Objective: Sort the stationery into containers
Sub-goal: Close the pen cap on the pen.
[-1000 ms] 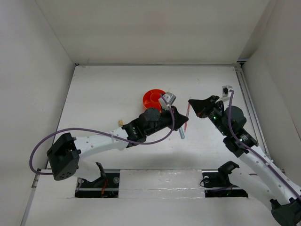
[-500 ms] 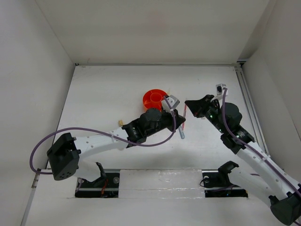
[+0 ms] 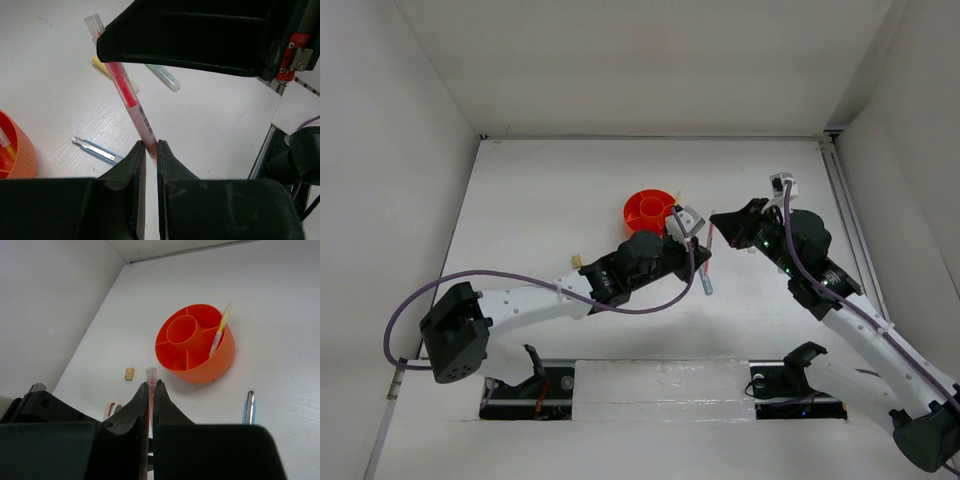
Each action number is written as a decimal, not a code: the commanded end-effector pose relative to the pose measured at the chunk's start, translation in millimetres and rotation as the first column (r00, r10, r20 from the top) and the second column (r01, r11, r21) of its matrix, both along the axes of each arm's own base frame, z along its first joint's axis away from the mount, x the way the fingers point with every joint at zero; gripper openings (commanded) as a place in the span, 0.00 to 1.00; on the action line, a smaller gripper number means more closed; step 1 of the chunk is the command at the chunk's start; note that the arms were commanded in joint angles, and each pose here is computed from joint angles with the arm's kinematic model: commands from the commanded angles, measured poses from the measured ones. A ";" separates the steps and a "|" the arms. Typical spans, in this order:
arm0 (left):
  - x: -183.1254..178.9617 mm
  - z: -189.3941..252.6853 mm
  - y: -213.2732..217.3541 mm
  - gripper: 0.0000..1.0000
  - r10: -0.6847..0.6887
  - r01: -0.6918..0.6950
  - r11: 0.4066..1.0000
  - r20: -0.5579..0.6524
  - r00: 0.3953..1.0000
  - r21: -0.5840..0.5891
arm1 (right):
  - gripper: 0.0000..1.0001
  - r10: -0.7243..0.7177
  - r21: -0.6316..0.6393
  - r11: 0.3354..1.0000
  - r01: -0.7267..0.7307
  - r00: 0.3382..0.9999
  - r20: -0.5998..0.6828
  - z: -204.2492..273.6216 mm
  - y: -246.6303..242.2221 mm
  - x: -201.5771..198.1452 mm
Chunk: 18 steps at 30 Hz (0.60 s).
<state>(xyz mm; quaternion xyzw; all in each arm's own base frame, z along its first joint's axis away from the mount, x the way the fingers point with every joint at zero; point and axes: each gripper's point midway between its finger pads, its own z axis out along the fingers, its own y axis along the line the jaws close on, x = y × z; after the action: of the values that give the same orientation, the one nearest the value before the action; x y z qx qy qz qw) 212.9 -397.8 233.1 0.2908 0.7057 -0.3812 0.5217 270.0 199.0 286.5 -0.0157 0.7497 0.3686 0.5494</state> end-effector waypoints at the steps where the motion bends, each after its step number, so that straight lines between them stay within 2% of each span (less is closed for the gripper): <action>1: 1.4 96.4 5.4 0.00 0.028 0.018 0.972 0.191 0.981 -0.234 | 0.00 0.126 -0.045 0.990 -0.134 0.980 -0.151 -44.1 14.8 -25.3; 7: 7.6 99.4 14.1 0.00 0.080 -0.030 0.971 0.204 0.976 -0.236 | 0.00 0.126 -0.045 0.990 -0.134 0.980 -0.151 -45.7 13.9 -26.9; 18: 7.2 98.1 16.4 0.00 0.078 -0.030 0.976 0.215 0.974 -0.217 | 0.00 0.155 -0.057 0.984 -0.167 0.972 -0.175 -58.4 19.1 -30.2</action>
<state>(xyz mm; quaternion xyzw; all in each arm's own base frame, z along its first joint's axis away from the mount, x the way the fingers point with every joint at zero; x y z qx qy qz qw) 212.3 -385.8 226.1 0.3055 0.7114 -0.3542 0.5245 266.9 204.8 277.8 -0.0257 0.7520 0.3801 0.5380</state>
